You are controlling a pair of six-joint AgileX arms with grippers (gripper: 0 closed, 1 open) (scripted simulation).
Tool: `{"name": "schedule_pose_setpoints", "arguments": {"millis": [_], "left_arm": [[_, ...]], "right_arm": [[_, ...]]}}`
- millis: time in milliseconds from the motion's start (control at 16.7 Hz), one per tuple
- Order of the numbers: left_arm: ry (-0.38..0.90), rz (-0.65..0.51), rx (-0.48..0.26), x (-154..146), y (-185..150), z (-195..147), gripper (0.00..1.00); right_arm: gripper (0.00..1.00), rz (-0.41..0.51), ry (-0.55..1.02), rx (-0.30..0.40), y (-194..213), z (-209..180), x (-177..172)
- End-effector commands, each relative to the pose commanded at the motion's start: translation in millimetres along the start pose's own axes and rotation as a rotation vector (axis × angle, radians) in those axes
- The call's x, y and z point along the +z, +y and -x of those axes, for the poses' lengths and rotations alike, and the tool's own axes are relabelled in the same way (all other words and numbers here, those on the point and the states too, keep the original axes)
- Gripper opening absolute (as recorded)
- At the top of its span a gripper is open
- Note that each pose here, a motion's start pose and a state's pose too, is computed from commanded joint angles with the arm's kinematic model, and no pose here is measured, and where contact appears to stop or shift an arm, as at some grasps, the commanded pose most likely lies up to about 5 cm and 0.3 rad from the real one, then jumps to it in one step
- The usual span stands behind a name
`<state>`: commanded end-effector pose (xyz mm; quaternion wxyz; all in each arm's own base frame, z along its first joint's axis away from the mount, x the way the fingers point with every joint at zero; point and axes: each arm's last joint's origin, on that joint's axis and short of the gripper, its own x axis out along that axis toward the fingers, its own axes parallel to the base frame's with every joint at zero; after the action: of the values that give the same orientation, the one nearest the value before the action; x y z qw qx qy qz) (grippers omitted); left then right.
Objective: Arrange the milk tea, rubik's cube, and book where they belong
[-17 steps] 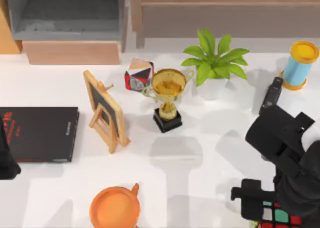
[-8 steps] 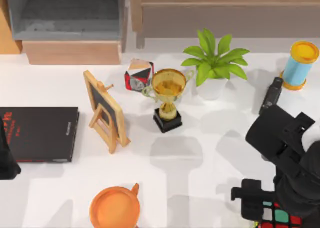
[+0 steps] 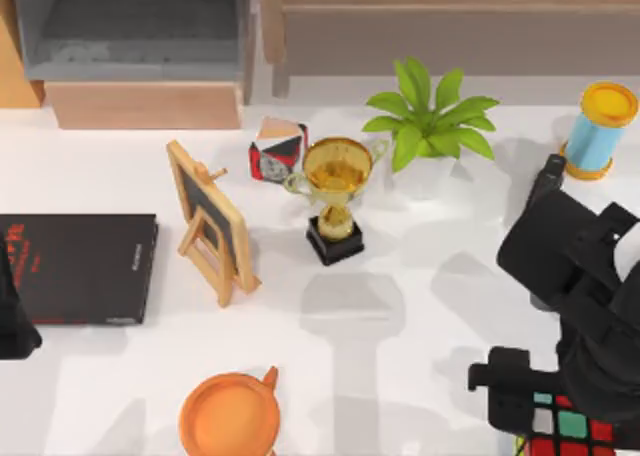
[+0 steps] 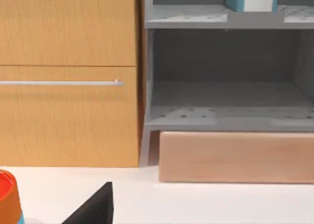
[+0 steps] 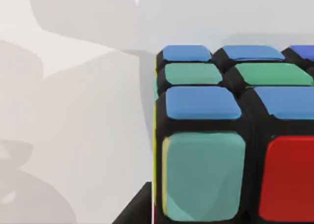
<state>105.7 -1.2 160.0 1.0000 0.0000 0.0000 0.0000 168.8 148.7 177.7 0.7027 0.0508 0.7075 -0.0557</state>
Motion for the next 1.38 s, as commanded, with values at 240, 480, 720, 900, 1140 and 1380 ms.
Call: {"name": "schedule_pose_setpoints", "arguments": {"millis": [240, 480, 720, 900, 1140, 1380], "left_arm": [[0.0, 0.0, 0.0, 0.0, 0.0, 0.0, 1.0], [0.0, 0.0, 0.0, 0.0, 0.0, 0.0, 1.0], [0.0, 0.0, 0.0, 0.0, 0.0, 0.0, 1.0], [0.0, 0.0, 0.0, 0.0, 0.0, 0.0, 1.0], [0.0, 0.0, 0.0, 0.0, 0.0, 0.0, 1.0], [0.0, 0.0, 0.0, 0.0, 0.0, 0.0, 1.0]], "right_arm": [[0.0, 0.0, -0.008, 0.01, 0.0, 6.7, 0.4], [0.0, 0.027, -0.061, 0.033, 7.2, 11.4, 8.0], [0.0, 0.136, -0.34, 0.138, 40.1, 42.5, 46.2], [0.0, 0.211, -0.651, 0.205, 69.7, 75.9, 86.3], [0.0, 0.236, -1.115, 0.221, 97.1, 134.2, 135.8], [0.0, 0.162, -1.466, 0.16, 99.2, 197.0, 160.8]]}}
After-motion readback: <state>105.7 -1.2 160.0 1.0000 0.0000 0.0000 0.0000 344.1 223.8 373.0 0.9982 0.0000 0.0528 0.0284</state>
